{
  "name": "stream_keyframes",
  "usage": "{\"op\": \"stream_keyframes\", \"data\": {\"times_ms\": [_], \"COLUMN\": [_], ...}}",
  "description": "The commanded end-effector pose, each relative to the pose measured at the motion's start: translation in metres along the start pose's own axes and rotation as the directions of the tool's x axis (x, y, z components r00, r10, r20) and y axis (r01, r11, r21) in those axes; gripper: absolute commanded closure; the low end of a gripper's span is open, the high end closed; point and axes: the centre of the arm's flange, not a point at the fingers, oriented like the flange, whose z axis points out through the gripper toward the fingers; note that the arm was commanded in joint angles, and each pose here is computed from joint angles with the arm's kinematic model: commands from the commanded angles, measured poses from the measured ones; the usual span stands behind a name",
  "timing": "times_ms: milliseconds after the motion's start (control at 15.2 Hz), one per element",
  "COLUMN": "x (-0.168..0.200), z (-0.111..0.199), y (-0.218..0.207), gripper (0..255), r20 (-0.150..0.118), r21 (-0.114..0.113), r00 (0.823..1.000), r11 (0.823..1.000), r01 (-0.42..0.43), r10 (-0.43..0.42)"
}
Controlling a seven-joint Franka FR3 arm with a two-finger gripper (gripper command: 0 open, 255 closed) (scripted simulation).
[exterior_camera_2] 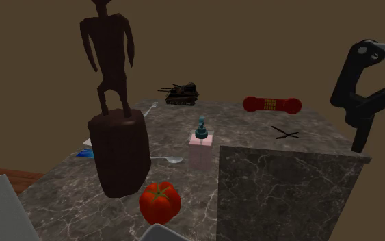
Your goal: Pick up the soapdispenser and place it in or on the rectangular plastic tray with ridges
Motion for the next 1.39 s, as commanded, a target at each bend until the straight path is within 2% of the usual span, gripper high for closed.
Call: {"op": "stream_keyframes", "data": {"times_ms": [0,1320], "x": [0.000,0.098], "z": [0.000,0.072], "y": [0.000,-0.225], "gripper": [0,0], "r20": [0.000,0.028], "r21": [0.000,0.074], "r00": [1.000,0.997], "r11": [1.000,0.995], "r01": [0.000,0.069], "r10": [0.000,-0.071]}}
